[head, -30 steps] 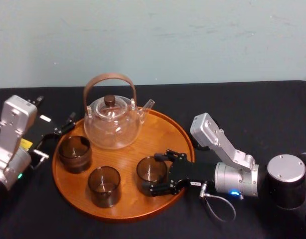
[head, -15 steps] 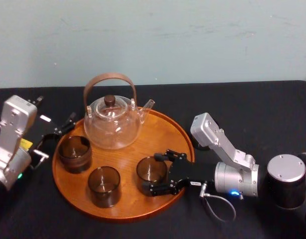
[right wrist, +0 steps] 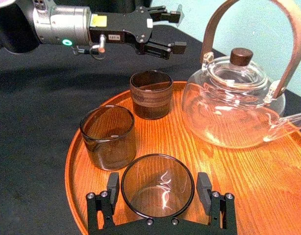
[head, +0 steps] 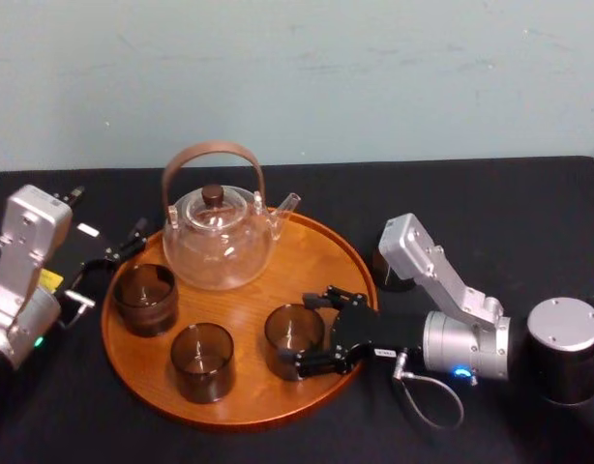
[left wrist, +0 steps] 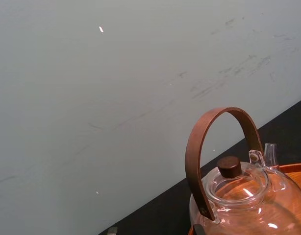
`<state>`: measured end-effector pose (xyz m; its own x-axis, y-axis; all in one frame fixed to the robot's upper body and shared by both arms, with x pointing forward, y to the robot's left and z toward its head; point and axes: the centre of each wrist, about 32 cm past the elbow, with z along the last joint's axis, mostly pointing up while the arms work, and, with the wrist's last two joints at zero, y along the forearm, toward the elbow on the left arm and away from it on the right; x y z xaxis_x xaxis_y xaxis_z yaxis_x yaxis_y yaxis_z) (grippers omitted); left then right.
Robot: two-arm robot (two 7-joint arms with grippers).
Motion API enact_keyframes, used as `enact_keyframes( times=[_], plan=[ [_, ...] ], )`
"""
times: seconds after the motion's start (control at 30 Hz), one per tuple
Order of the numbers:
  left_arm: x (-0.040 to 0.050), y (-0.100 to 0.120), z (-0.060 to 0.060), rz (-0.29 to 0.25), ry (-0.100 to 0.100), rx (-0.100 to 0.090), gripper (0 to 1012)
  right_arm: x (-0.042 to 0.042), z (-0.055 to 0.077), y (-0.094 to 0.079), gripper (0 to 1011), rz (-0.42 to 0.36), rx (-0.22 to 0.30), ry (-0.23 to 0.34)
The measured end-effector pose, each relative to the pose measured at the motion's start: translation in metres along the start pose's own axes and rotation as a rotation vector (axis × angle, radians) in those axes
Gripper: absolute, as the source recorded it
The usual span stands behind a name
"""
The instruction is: Pick up the glass from the table and place it on the tray.
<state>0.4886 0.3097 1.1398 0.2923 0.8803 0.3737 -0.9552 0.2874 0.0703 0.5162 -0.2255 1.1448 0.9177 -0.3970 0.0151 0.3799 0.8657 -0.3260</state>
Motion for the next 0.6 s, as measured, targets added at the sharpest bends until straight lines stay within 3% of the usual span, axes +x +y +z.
enact_keyframes(
  times=[0.6],
  plan=[
    [0.0000, 0.000, 0.000, 0.000, 0.000, 0.000, 1001, -0.0062, -0.006, -0.032, 1002, 0.009, 0.002, 0.036]
  ],
)
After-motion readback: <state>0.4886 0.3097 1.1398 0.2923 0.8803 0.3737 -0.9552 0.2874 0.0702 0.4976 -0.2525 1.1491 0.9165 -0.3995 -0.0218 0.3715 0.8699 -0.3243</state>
